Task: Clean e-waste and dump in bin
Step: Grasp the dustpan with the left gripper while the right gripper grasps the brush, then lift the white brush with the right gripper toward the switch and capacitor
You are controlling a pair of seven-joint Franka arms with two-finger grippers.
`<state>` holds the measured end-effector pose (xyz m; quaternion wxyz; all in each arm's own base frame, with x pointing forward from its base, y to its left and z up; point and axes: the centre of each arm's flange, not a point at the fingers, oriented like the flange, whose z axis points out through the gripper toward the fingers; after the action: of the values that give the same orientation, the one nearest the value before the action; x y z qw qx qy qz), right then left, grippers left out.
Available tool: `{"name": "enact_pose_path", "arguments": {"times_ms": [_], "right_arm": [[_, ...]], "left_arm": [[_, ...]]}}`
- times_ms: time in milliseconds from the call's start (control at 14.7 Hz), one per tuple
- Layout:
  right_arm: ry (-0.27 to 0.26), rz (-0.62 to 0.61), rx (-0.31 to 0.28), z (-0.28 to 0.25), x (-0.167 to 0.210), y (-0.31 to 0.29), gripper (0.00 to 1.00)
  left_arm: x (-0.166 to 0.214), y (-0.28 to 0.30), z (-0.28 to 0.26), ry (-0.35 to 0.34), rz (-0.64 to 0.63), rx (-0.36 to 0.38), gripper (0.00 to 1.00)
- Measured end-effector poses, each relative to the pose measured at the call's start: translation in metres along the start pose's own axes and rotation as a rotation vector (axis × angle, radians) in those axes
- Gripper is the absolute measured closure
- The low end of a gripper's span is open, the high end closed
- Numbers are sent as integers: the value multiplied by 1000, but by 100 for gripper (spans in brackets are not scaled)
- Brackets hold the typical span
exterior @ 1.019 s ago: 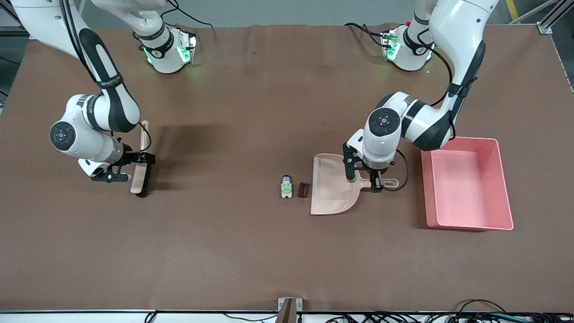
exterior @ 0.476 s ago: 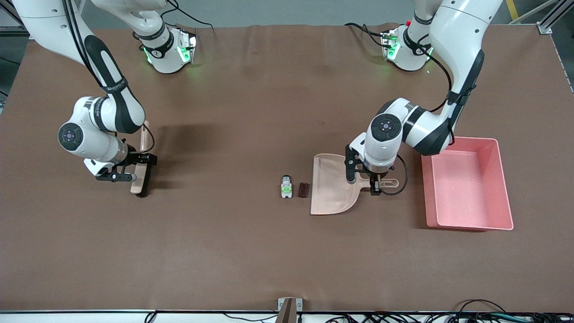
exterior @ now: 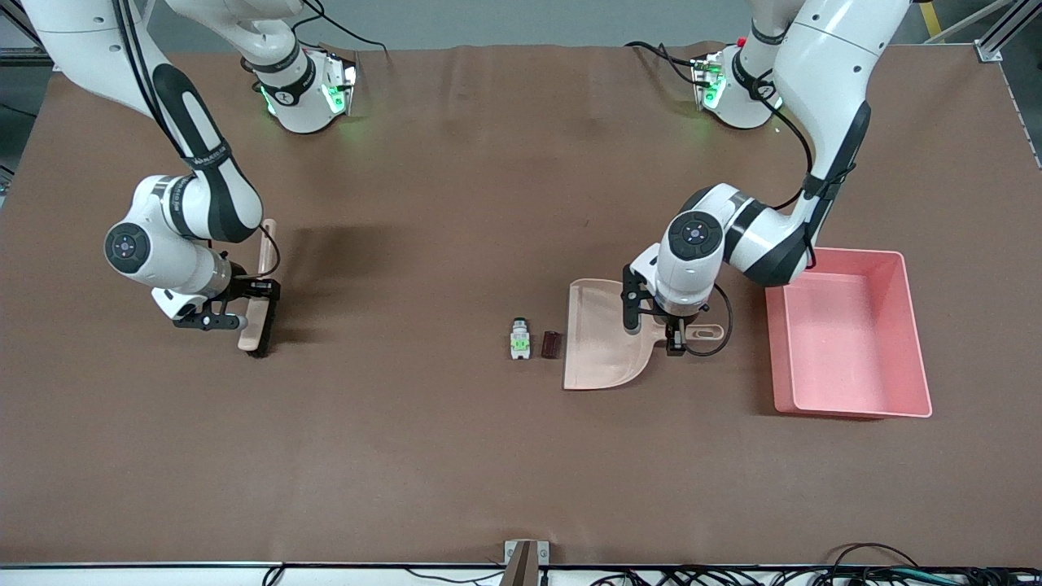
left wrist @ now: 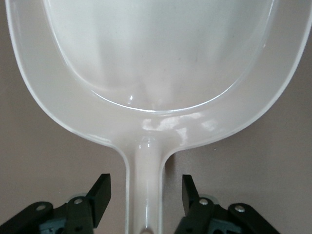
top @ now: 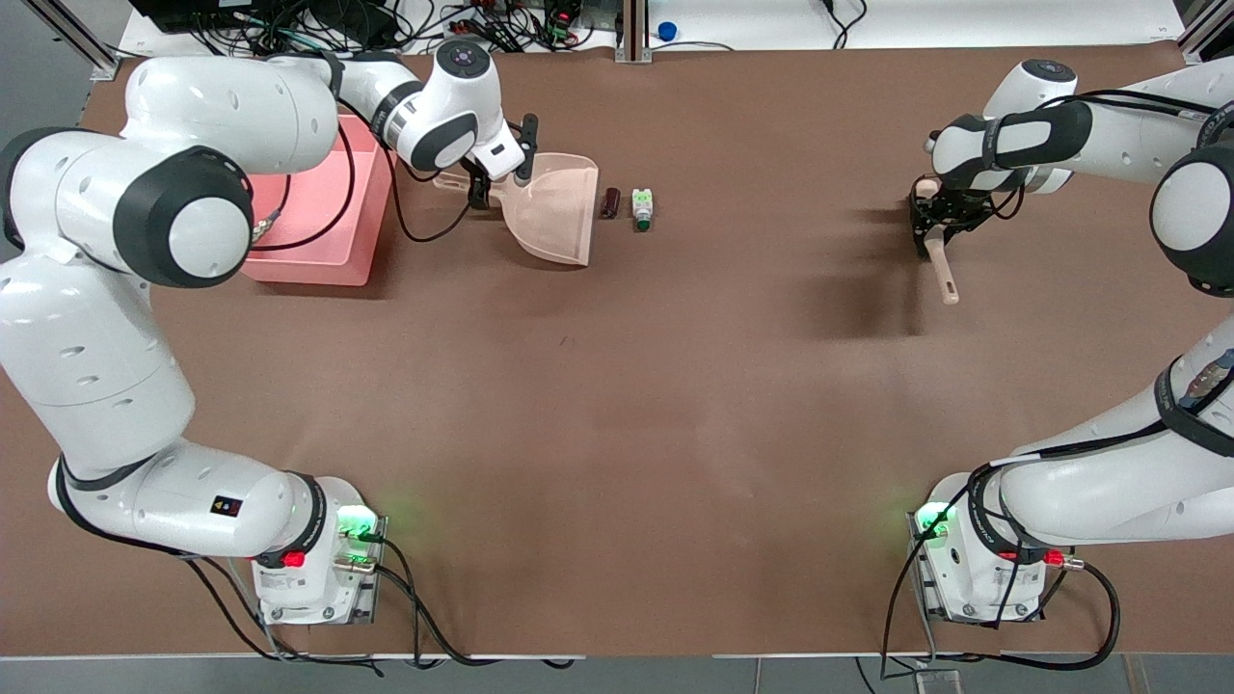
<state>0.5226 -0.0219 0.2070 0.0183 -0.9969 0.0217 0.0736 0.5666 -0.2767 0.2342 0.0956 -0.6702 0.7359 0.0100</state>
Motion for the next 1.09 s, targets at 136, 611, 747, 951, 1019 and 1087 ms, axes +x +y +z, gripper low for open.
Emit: {"name": "enact_pose_path", "arguments": {"times_ms": [136,611,747,951,1019,1087], "right_arm": [[3,-11,0,-1,1,3,58],[-75,-11,15,-42,22,8,58],[-66,-14,21,-56,30,5,58],[-59,-14,74,-60,32,-20,58],[-60,-23,95,-59,31,-35,58],[-61,-39,109,-59,30,-52,58]], "left_arm": [[2,0,2,-3,16,11,41],[8,2,6,0,33,16,50],[8,2,6,-2,36,18,56],[9,2,8,-2,36,16,64],[9,2,8,-2,35,15,64],[9,2,9,-2,35,14,67]]}}
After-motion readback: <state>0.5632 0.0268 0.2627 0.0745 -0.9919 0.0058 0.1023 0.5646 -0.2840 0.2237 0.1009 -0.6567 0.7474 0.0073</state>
